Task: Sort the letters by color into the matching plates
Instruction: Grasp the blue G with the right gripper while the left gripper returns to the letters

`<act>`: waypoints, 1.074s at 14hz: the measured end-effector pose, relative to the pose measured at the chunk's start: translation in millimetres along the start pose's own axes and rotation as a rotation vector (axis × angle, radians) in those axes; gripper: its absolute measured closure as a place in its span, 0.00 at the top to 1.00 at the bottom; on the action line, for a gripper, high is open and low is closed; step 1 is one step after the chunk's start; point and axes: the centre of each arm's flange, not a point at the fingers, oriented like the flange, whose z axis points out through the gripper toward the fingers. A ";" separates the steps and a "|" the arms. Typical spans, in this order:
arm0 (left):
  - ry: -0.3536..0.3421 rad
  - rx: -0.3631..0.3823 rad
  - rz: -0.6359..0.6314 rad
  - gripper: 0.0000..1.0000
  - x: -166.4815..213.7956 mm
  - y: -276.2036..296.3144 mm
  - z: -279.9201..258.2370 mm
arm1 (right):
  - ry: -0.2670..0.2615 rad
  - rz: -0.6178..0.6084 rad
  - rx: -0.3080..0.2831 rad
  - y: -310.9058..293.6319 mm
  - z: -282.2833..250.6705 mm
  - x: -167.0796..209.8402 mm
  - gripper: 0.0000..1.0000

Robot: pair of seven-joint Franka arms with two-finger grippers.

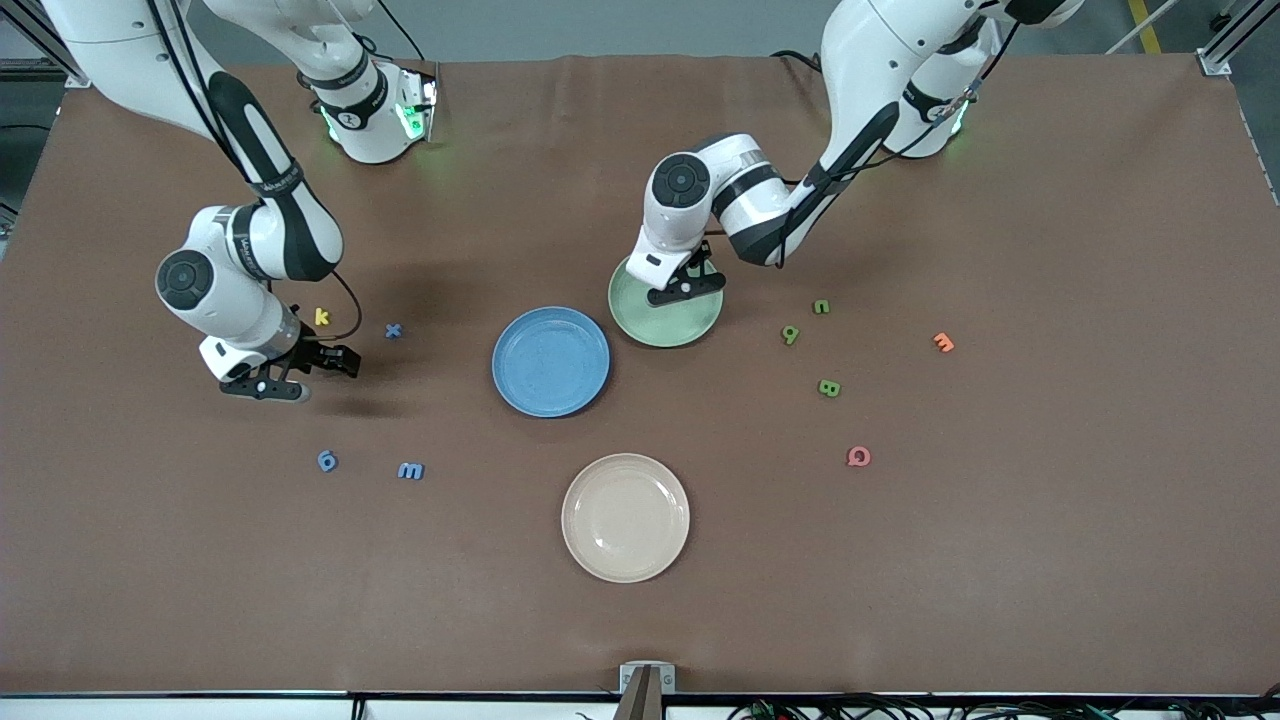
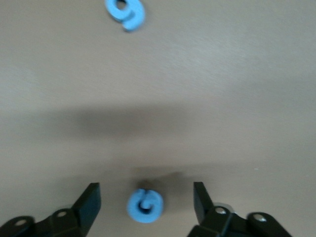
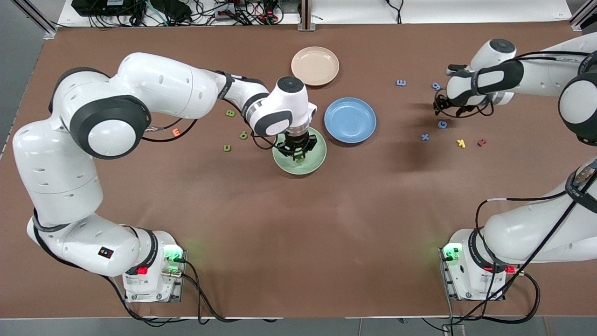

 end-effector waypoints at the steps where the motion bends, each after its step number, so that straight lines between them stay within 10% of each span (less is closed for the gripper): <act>1: 0.000 0.001 0.000 0.36 -2.2 0.8 0.8 | 0.008 -0.002 0.000 4.2 4.6 -5.6 0.83; 4: 0.006 0.001 -0.005 0.46 -2.5 2.1 -0.1 | 0.035 -0.009 0.002 2.7 13.5 -18.4 0.83; 10: 0.051 -0.007 -0.027 1.00 54.2 -19.3 -41.6 | 0.030 -0.016 0.004 -0.7 17.6 -22.4 0.75; 15: 0.090 0.056 0.050 1.00 100.6 -77.9 -82.1 | 0.016 -0.021 0.005 -7.1 25.5 -25.4 0.65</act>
